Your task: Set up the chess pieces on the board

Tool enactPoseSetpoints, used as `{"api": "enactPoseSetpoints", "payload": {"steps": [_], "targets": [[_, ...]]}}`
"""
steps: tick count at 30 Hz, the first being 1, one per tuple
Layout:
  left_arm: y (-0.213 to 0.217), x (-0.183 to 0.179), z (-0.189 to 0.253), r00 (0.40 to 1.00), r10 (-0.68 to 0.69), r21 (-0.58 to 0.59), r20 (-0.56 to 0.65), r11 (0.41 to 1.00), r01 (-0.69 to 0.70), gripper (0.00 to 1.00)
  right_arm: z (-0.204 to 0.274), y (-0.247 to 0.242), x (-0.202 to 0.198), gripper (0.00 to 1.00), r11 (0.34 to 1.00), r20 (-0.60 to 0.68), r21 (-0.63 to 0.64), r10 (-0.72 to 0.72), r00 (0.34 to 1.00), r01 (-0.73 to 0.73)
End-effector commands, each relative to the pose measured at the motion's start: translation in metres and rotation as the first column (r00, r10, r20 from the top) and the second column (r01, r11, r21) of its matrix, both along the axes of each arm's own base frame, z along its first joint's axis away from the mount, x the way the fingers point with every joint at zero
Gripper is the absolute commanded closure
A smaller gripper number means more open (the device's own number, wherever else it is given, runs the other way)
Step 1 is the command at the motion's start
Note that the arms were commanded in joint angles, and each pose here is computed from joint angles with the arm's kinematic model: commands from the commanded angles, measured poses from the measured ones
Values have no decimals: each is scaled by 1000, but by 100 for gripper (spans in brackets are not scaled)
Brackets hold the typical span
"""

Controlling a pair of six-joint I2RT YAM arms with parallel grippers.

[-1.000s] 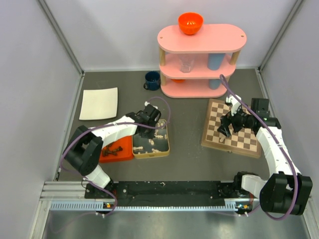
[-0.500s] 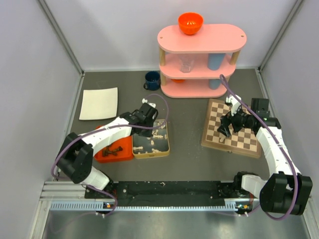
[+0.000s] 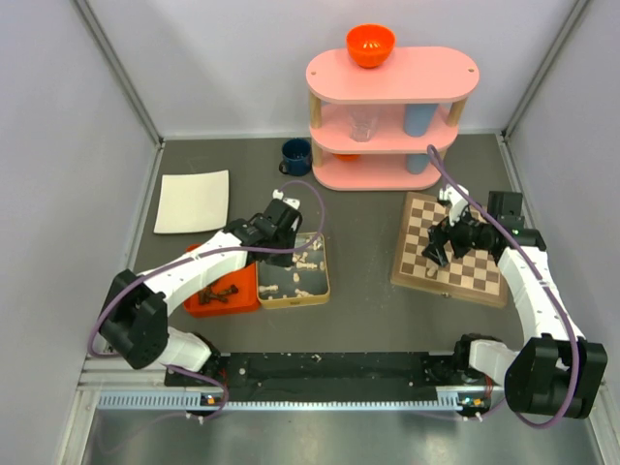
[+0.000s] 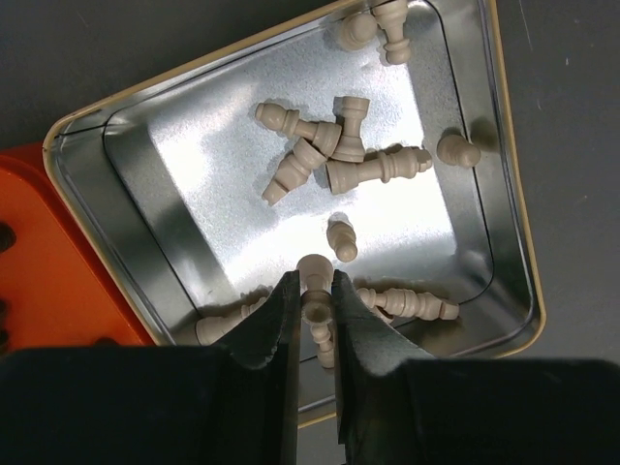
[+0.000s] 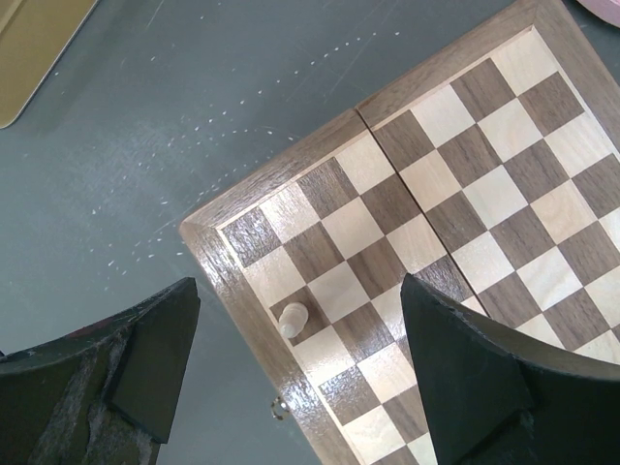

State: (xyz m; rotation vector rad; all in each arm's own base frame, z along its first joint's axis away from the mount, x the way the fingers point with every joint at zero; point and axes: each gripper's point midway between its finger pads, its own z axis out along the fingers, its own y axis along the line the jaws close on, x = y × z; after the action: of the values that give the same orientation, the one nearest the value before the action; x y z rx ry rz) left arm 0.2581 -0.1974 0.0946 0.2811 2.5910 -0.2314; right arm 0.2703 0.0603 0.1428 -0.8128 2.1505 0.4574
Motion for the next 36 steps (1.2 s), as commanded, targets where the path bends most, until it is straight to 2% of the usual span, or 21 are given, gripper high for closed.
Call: {"api": "enactPoseSetpoints", "payload": {"steps": [1,19,23,36], "targets": [[-8,0,23,999,-28,-52,34,998,30,99,6,1,5,15,1000,42,14,9,999,-9],[-29,-4,46,997,-76,-148,29,986,80,100,9,2,4,15,1000,53,15,15,998,-16],[-43,-8,53,993,-114,-199,18,973,116,100,9,2,4,15,1000,53,16,14,998,-15],[-67,-10,57,986,-166,-242,10,956,164,100,9,3,4,15,1000,52,19,18,999,-19]]}}
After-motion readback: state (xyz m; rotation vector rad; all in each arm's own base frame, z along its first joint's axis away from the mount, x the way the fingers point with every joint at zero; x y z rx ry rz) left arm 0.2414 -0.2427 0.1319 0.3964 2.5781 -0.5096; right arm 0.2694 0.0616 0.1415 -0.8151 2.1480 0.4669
